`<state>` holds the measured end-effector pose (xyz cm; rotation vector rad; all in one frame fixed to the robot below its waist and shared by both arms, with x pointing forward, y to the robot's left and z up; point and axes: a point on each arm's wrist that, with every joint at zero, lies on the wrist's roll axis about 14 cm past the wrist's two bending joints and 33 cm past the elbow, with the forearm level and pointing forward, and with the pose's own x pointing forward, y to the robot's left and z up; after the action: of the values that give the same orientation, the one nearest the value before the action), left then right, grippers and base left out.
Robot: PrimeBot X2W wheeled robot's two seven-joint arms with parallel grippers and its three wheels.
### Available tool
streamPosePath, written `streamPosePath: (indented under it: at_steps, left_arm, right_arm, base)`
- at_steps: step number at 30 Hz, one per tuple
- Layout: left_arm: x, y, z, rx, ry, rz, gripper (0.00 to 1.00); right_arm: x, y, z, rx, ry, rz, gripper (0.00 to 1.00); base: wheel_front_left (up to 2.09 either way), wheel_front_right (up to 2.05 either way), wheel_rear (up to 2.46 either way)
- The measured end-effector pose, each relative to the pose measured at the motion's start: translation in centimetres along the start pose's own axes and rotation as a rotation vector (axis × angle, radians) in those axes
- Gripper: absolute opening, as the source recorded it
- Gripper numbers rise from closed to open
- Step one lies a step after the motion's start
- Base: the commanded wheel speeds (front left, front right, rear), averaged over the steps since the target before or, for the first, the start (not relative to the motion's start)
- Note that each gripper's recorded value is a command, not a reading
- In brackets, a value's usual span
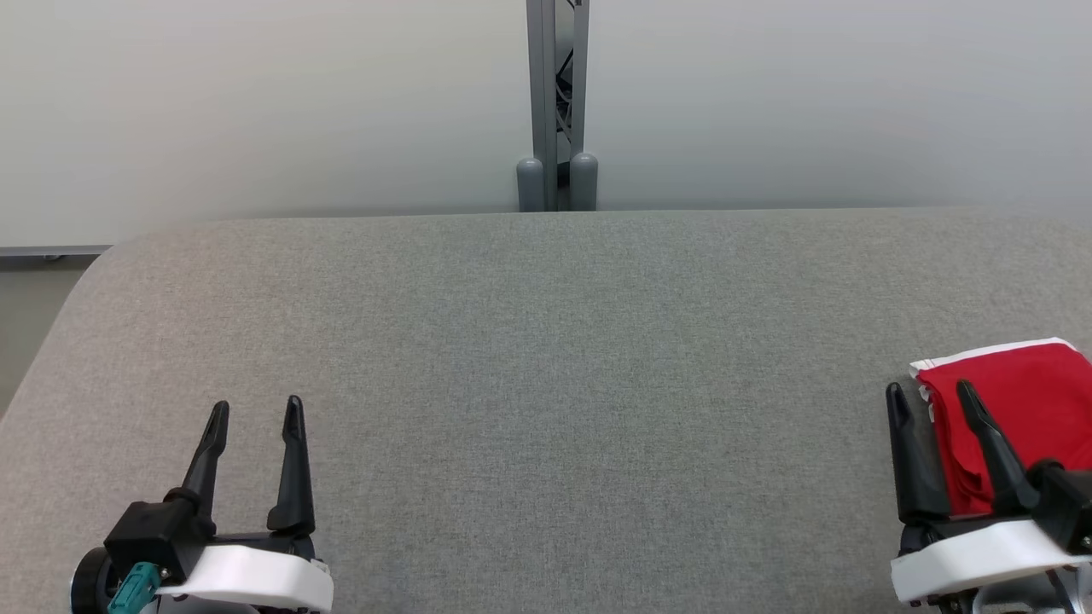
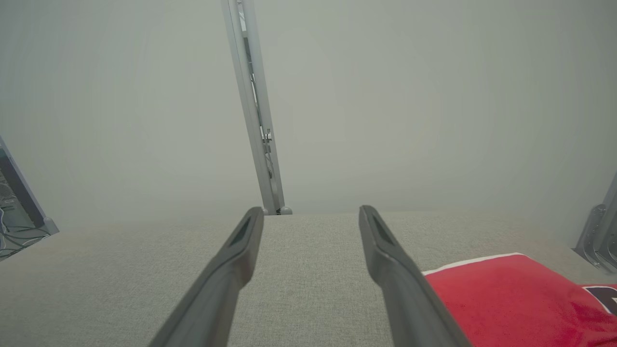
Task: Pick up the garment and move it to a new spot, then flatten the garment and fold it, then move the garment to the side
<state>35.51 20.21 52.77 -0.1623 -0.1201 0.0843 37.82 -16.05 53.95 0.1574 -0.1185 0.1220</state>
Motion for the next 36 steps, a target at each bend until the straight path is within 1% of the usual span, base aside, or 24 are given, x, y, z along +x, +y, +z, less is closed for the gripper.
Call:
streamPosePath:
  at_steps: [7, 13, 18, 36]
  left_arm:
    - [-0.7, -0.9, -0.7, 0.021, 0.04, -0.039, 1.0]
    - [-0.8, -1.5, -1.1, 0.025, 0.067, -0.061, 1.0]
    - [-0.9, -1.3, -1.6, 0.033, 0.094, -0.052, 1.0]
    - [-0.9, -1.2, -1.8, 0.034, 0.102, -0.049, 1.0]
  right_arm:
    - [-2.0, -1.4, -0.6, 0.0, 0.031, -0.046, 1.0]
    - [-3.0, -1.6, -0.8, -0.002, 0.045, -0.056, 1.0]
    - [-3.3, -1.7, -0.8, -0.002, 0.05, -0.061, 1.0]
    - [-3.4, -1.8, -0.5, -0.001, 0.041, -0.062, 1.0]
  base:
    - [0.0, 0.0, 0.0]
    - [0.0, 0.0, 0.0]
    - [0.0, 0.0, 0.0]
    - [0.0, 0.0, 0.0]
